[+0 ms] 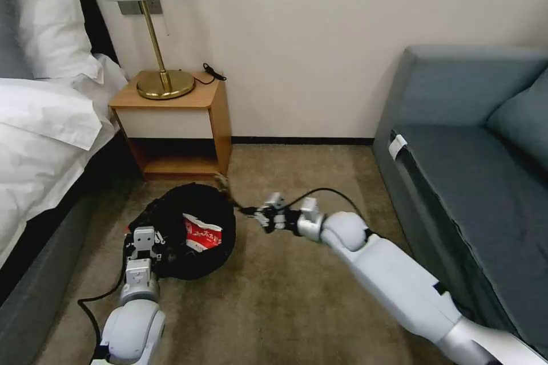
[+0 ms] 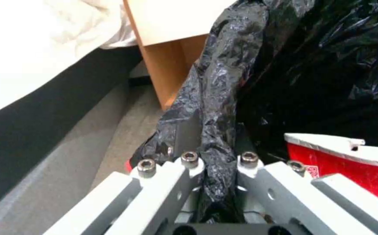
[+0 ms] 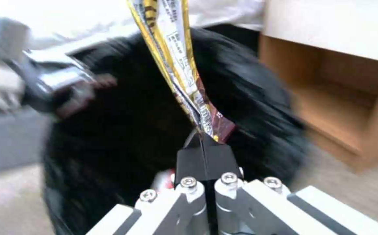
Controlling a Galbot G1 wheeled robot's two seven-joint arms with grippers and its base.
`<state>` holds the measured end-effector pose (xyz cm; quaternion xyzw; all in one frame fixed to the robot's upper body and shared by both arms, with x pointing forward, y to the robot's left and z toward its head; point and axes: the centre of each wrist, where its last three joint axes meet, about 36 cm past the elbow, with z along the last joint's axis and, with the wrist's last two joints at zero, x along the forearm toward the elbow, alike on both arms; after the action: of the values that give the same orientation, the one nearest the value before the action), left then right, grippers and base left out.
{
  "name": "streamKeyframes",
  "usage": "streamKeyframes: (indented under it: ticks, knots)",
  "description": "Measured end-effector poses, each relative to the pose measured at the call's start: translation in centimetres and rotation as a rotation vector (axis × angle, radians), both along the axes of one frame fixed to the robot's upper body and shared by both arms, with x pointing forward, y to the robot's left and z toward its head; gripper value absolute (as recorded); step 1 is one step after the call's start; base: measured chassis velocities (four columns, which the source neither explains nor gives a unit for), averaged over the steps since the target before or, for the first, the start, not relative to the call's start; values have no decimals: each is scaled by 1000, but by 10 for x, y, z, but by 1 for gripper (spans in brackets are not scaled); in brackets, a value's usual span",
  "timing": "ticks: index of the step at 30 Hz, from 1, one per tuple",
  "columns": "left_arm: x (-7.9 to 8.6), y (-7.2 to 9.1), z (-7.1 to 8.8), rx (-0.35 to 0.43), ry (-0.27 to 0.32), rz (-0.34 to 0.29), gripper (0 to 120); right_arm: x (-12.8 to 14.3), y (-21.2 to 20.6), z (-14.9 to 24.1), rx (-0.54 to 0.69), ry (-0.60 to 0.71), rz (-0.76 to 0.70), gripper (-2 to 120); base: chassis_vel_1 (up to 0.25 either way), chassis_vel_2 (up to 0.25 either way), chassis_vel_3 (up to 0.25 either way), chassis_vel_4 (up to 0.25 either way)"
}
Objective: Pick up the trash bin, then pick up the garbage on the floor and place it into the trash bin.
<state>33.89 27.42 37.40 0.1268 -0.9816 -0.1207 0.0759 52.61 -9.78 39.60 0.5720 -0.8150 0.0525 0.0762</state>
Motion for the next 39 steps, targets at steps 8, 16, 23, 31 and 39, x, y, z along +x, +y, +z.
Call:
streamKeyframes:
  ticks: [8, 16, 23, 31, 39]
  knots:
    - [0, -6, 3, -6, -10, -11, 0, -1, 27, -16, -24, 20, 33, 0, 0, 0, 0, 0]
    - [2, -7, 4, -8, -19, -13, 0, -4, 24, -44, -89, 8, 10, -2, 0, 0, 0, 0]
    - [5, -11, 2, -17, -16, -19, 0, -7, 22, -50, -102, -2, -10, 25, 0, 0, 0, 0]
    - [4, -7, -1, -21, -14, -9, 0, -8, 20, -42, -81, -27, -30, 57, 0, 0, 0, 0]
    - [3, -1, 2, -62, -21, 24, 0, -3, 1, -20, -35, -70, -88, 84, 0, 0, 0, 0]
